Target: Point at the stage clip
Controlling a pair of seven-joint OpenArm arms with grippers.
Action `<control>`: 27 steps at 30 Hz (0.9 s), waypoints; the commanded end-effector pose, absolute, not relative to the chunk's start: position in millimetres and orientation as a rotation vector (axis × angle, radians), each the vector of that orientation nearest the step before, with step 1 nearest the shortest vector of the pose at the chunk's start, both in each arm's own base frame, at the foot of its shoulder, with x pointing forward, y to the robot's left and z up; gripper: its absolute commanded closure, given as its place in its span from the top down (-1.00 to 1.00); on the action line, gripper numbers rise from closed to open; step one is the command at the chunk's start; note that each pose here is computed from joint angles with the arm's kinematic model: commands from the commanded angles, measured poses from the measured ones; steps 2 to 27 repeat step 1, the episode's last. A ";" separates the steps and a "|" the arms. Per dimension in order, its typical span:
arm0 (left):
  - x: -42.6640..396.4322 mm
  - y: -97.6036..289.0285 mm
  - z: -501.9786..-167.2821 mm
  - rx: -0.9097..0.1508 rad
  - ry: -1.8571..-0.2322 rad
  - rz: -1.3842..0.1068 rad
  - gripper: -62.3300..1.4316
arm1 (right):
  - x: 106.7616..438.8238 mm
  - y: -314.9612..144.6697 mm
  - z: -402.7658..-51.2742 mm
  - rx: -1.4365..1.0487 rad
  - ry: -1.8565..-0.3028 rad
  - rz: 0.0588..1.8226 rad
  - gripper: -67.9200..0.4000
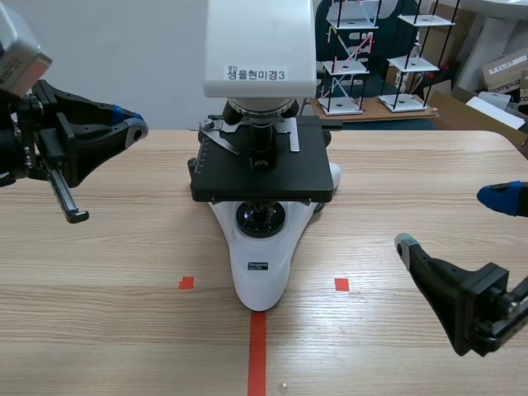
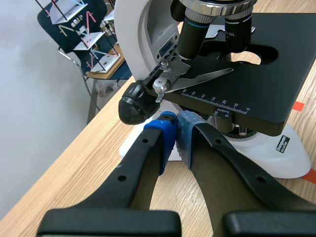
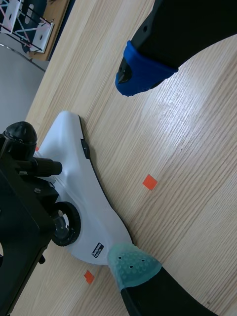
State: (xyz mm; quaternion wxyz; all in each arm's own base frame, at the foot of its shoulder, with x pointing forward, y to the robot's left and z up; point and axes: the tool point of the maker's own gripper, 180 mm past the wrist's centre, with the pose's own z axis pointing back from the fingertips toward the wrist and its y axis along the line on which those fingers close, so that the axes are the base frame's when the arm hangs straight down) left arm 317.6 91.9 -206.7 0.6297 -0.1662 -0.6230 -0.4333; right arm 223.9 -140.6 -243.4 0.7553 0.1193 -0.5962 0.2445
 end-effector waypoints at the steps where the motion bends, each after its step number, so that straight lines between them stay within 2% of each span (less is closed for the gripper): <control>1: 317.7 88.0 -193.7 -0.393 -1.465 -1.002 -0.84 | 225.0 -139.8 -238.1 0.269 -1.321 0.534 0.98; 27: 317.7 88.0 -193.7 -0.393 -1.465 -1.002 -0.84 | 225.0 -139.8 -238.1 0.269 -1.321 0.534 0.98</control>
